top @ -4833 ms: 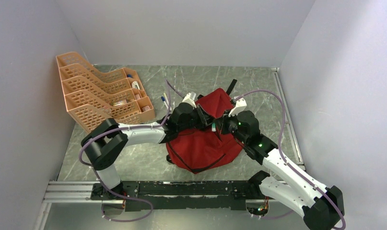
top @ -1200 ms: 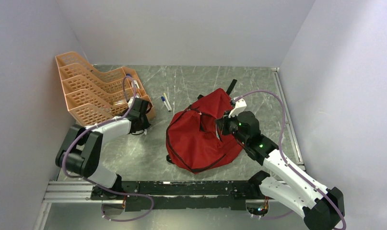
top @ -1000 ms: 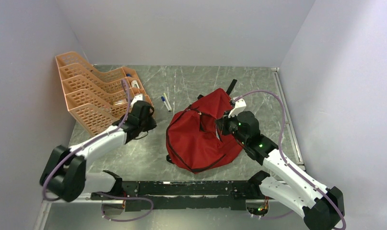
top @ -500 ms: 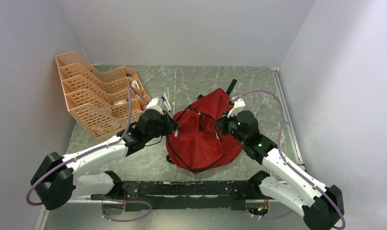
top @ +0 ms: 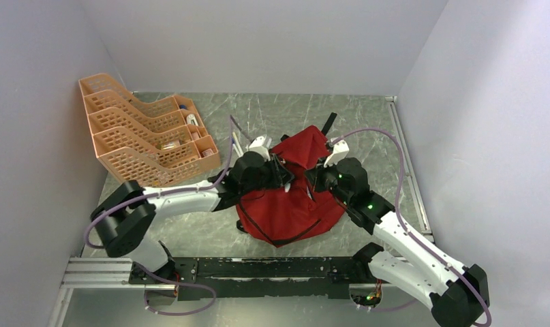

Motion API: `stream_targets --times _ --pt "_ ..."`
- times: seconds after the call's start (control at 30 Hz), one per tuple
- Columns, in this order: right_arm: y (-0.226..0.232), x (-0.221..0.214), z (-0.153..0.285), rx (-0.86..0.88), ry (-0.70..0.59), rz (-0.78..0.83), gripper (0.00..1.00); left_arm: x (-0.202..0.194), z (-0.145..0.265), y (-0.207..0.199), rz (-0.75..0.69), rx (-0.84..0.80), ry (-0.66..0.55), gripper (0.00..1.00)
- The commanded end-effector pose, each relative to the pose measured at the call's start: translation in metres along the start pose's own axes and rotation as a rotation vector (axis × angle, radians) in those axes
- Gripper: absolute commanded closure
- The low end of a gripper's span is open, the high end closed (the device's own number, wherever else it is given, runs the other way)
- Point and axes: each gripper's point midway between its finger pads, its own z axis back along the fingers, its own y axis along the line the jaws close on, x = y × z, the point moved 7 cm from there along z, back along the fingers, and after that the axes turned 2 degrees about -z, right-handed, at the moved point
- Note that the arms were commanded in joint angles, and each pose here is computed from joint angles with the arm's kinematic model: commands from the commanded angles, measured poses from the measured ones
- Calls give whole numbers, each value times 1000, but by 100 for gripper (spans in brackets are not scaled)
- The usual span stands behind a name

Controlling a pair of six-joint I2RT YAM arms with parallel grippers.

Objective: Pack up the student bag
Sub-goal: Place the stationery in the student bag.

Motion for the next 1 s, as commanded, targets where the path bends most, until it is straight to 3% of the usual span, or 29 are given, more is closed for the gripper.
stream_targets --times 0.0,0.33,0.77,0.97 --pt "9 10 7 49 -38 -18 100 24 -25 -34 15 -112 -77 95" --pt "11 9 10 62 -37 -44 100 28 -74 -46 -32 -149 -77 93" --pt "13 6 8 87 -22 -50 100 27 -74 -42 -48 -114 -71 62" --pt "13 6 8 87 -18 -50 100 28 -72 -40 -55 -104 -68 59"
